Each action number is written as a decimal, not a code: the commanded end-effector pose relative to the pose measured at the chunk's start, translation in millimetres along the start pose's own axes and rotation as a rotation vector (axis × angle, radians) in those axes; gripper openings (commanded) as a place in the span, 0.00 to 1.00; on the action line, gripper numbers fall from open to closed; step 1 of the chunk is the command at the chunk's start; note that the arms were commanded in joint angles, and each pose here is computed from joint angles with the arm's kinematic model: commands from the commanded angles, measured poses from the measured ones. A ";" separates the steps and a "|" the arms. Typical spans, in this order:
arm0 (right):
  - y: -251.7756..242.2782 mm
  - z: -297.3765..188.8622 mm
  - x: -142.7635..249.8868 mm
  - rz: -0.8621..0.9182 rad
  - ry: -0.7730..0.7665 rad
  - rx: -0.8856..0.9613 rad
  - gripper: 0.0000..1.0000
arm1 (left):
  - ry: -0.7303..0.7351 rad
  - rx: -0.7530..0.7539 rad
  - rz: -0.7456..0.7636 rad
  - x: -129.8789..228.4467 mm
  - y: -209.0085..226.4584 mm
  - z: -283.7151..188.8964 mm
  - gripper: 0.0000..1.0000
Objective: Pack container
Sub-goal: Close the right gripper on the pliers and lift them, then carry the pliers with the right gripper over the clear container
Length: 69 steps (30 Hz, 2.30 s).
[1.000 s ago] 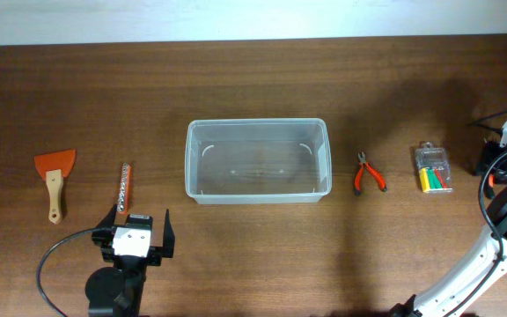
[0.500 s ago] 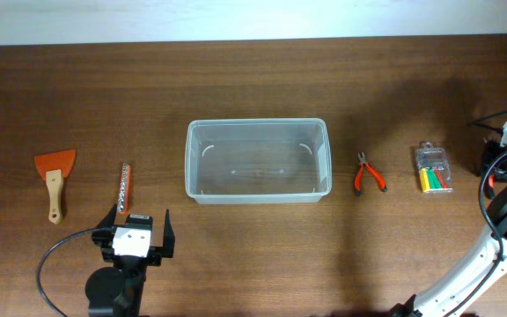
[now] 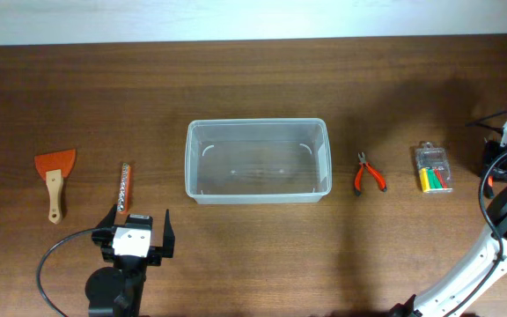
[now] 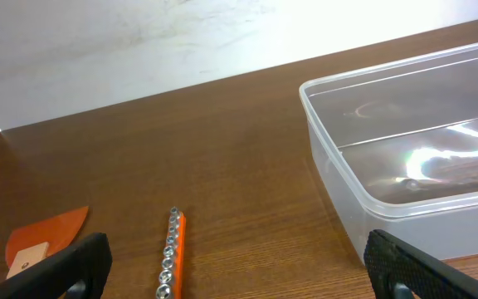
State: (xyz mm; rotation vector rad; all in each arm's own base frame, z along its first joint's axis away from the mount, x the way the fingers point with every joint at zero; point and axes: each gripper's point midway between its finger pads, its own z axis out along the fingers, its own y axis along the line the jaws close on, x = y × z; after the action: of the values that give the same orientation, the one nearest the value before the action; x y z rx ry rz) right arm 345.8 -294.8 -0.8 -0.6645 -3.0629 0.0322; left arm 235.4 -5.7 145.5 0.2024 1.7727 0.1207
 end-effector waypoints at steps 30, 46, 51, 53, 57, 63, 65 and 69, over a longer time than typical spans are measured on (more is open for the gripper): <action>-2.8 5.6 3.6 0.019 0.029 0.009 0.11 | -0.004 0.005 -0.006 0.6 -0.7 0.1 0.99; 2.4 -39.8 -21.9 0.023 -0.045 0.020 0.04 | -0.004 0.005 -0.006 0.6 -0.7 0.1 0.99; 18.3 -70.1 -40.1 -0.018 -0.103 0.031 0.04 | -0.004 0.005 -0.006 0.6 -0.7 0.1 0.99; 29.9 -85.0 -47.7 -0.043 -0.130 0.035 0.04 | -0.004 0.005 -0.006 0.6 -0.7 0.1 0.99; 67.2 -116.3 -59.0 -0.106 -0.187 -0.020 0.04 | -0.004 0.005 -0.006 0.6 -0.7 0.1 0.99; 140.2 -176.6 -59.8 -0.241 -0.271 -0.101 0.04 | -0.004 0.005 -0.006 0.6 -0.7 0.1 0.99; 164.3 -196.7 -54.5 -0.291 -0.296 -0.108 0.04 | -0.004 0.005 -0.006 0.6 -0.7 0.1 0.99; 223.8 -234.5 -34.0 -0.439 -0.348 -0.165 0.04 | -0.004 0.005 -0.006 0.6 -0.7 0.1 0.99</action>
State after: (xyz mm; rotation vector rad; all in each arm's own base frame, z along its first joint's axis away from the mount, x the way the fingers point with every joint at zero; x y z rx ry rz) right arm 460.4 -145.2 197.6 -0.1498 -3.4068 -0.0372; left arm 235.4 -5.7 145.5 0.2021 1.7728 0.1205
